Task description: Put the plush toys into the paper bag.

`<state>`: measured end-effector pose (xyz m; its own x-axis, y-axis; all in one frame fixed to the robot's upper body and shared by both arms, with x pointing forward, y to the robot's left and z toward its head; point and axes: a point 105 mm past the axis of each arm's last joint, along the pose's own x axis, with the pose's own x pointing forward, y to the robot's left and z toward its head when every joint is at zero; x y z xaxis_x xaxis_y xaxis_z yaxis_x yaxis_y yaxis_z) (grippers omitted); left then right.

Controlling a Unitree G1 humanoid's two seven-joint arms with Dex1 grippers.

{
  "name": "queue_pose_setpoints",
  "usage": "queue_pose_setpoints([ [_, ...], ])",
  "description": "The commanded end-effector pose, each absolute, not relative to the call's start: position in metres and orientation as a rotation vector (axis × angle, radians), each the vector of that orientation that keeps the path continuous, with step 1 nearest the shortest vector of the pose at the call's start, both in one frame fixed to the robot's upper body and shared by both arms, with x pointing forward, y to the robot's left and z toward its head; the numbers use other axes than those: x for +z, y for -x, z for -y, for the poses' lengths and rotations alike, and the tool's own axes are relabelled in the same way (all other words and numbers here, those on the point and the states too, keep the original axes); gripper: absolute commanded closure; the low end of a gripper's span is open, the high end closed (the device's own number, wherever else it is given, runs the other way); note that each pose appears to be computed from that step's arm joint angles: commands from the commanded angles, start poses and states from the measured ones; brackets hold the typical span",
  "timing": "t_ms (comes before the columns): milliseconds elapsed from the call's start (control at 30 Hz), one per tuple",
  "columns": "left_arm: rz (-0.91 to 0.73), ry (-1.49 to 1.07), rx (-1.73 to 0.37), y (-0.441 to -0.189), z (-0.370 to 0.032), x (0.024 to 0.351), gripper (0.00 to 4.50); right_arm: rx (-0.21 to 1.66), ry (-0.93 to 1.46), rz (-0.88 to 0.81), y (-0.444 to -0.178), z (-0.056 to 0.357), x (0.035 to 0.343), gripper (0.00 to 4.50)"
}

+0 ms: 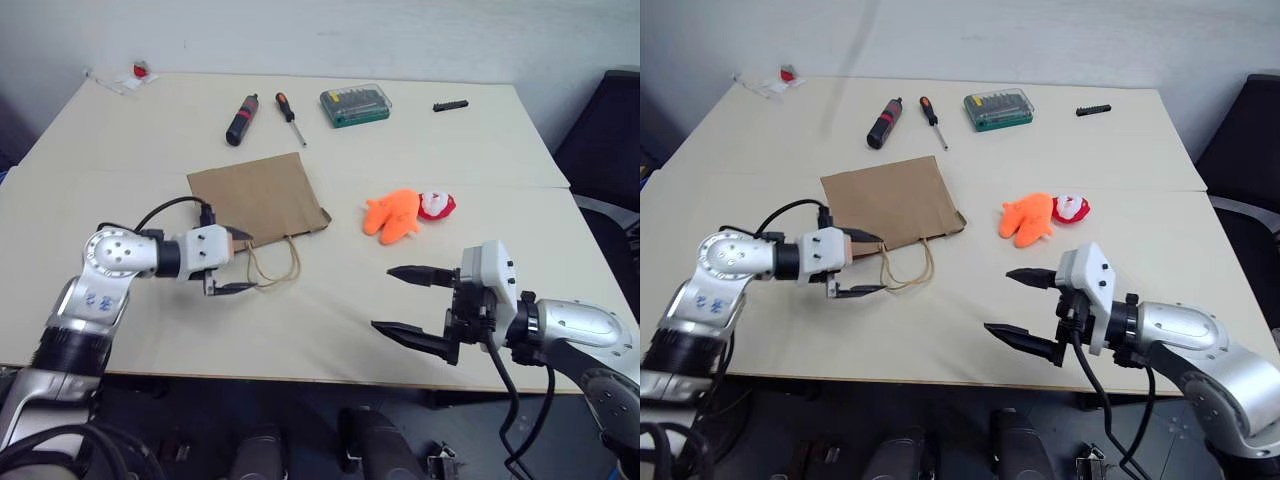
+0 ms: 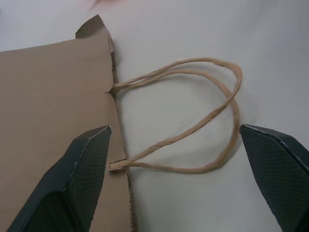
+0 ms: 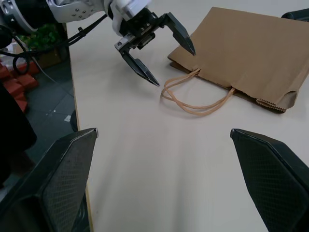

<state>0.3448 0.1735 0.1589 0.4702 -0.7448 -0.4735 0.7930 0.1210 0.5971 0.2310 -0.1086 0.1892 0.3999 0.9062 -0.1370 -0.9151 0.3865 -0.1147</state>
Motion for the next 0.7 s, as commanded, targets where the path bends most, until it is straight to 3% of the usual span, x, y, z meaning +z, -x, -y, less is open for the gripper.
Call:
queue_pose_setpoints([
  [33, -0.014, -0.953, -1.139, -0.353, -0.168, 0.166, 0.06, 1.133, 0.192, -0.002, -0.232, 0.108, 0.195, 0.00],
  [167, -0.016, -0.971, -1.174, -0.355, -0.164, 0.157, 0.24, 1.115, 0.182, 0.004, -0.232, 0.109, 0.194, 0.00],
  [400, -0.006, -0.941, -1.196, -0.359, -0.155, 0.150, 2.28, 1.082, 0.163, 0.015, -0.236, 0.112, 0.195, 0.00],
  [600, -0.003, -0.730, -1.197, -0.362, -0.147, 0.165, 4.21, 1.059, 0.166, 0.017, -0.242, 0.115, 0.195, 0.00],
  [633, -0.006, -0.613, -1.195, -0.361, -0.147, 0.177, 4.45, 1.048, 0.164, 0.016, -0.244, 0.116, 0.194, 0.00],
  [700, 0.003, -0.392, -1.195, -0.359, -0.146, 0.203, 4.45, 1.027, 0.156, 0.015, -0.250, 0.116, 0.193, 0.00],
])
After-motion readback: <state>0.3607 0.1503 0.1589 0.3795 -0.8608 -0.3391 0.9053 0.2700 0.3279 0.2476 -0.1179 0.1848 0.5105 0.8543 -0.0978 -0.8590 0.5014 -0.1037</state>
